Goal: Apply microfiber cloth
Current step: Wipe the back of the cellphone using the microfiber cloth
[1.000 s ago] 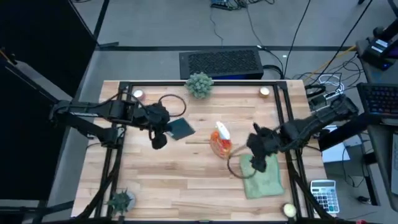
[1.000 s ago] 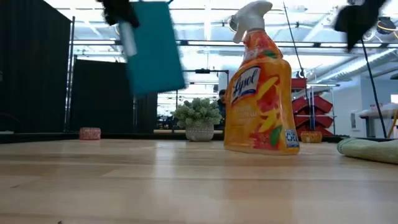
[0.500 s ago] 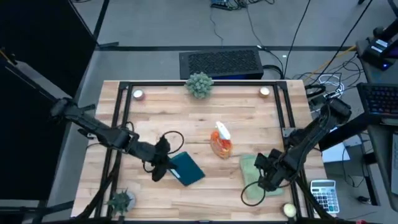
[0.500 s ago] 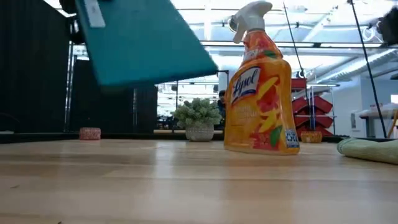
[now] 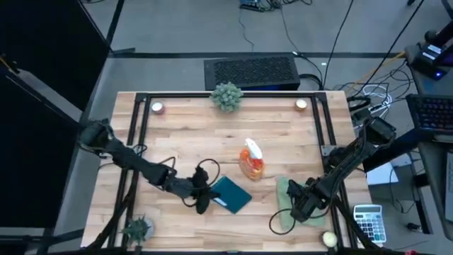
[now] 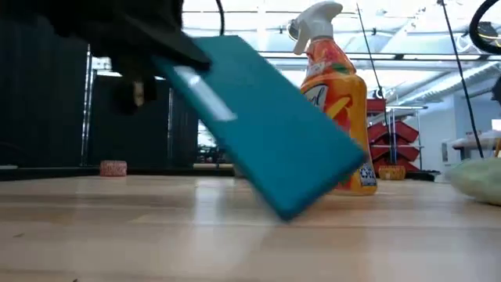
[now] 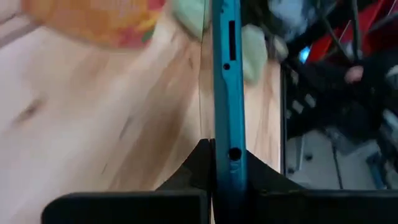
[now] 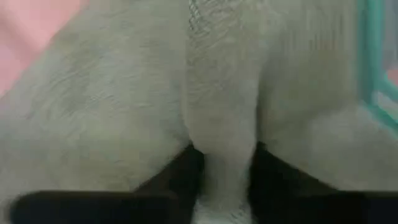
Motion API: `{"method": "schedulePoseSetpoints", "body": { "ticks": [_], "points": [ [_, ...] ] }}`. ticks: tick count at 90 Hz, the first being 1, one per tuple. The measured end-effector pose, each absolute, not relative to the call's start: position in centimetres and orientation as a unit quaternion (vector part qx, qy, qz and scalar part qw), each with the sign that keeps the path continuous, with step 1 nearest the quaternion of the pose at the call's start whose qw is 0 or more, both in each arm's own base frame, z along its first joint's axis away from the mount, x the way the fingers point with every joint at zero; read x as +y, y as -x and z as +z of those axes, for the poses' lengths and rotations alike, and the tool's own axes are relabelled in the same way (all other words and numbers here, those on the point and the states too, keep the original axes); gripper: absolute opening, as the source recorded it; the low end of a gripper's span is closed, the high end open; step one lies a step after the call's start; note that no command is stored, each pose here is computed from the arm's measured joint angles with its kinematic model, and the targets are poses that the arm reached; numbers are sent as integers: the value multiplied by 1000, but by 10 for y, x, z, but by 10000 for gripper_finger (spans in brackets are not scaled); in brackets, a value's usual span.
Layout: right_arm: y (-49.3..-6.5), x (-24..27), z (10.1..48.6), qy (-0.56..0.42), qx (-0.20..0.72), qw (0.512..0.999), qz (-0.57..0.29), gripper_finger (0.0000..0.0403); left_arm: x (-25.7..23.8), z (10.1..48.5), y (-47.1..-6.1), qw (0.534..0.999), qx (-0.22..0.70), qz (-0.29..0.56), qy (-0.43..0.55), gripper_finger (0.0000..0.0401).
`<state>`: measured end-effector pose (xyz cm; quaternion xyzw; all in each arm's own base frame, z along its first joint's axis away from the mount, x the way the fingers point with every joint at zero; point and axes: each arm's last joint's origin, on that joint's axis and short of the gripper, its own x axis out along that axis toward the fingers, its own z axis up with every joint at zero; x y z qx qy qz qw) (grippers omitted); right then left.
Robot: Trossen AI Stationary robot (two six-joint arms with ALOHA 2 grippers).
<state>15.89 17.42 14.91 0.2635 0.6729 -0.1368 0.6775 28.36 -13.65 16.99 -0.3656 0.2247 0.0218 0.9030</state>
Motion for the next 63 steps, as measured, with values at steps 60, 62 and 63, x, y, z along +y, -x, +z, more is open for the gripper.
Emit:
{"method": "schedulePoseSetpoints", "body": {
  "ticks": [60,62,63],
  "points": [
    [-310,181,216,-5,272,955,-121,5,-135,158,-301,906,151,66,389,15],
    [-315,177,213,-5,271,954,-129,5,-136,158,-301,909,149,63,385,15],
    [-318,175,212,-5,271,953,-133,5,-136,158,-301,909,148,62,384,15]
  ]
}}
